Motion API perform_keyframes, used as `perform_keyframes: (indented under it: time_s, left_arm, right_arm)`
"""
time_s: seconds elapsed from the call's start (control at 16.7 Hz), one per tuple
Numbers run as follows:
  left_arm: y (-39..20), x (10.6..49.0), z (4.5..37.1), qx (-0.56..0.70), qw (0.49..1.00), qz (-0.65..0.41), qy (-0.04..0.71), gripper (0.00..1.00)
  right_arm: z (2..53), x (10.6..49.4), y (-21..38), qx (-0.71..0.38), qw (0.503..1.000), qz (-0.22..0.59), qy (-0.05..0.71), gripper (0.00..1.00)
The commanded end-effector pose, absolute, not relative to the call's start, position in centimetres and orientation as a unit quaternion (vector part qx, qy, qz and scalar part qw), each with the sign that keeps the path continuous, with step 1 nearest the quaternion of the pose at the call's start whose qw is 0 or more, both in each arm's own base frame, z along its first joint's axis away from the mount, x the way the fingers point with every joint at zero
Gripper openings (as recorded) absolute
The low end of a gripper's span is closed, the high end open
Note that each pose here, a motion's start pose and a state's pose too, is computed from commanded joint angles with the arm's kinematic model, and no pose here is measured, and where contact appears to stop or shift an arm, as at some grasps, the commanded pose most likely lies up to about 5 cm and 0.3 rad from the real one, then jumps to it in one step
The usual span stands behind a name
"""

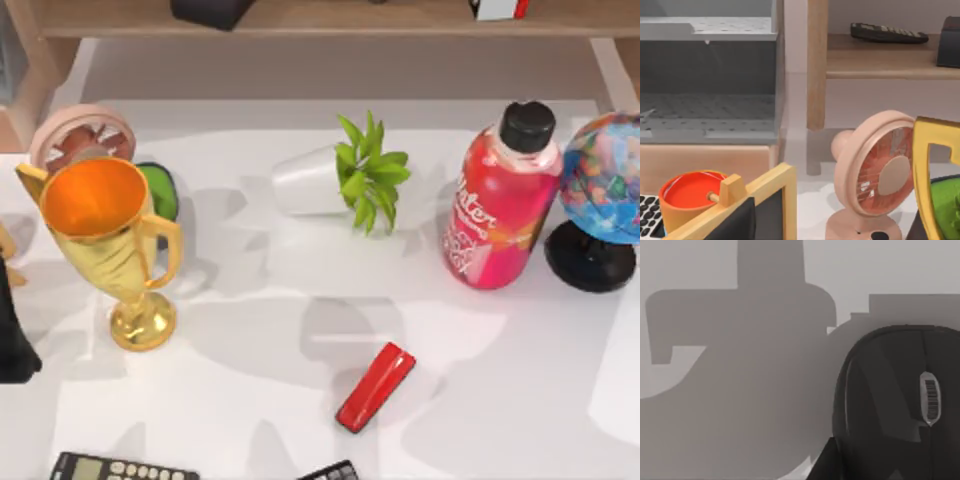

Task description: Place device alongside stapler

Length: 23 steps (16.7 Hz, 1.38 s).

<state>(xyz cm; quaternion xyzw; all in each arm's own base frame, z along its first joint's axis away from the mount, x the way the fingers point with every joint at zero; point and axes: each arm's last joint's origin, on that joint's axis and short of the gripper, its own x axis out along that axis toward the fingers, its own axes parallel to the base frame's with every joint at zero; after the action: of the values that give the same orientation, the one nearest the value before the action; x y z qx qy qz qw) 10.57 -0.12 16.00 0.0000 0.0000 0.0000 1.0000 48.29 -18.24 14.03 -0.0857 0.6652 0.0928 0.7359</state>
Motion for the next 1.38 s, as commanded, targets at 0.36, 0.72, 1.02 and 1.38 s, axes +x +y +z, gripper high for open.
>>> perform_keyframes:
  time_s: [0.36,0.72,1.02,1.38]
  left_arm:
    - [-0.1,10.6,16.0,0.000,1.000,0.000,0.000,1.00]
    - [-0.1,10.6,16.0,0.000,1.000,0.000,0.000,1.00]
    - [-0.1,10.6,16.0,0.000,1.000,0.000,0.000,1.00]
    - [-0.1,10.6,16.0,0.000,1.000,0.000,0.000,1.00]
  right_arm:
    - [19.4,47.1,-18.0,-0.095,0.755,0.075,0.644,0.00]
    - [30.3,44.2,-10.7,-0.126,0.804,0.070,0.577,0.00]
    - [36.7,40.2,0.7,-0.143,0.843,0.120,0.504,0.00]
    - [37.8,33.6,13.0,-0.115,0.851,0.207,0.468,0.00]
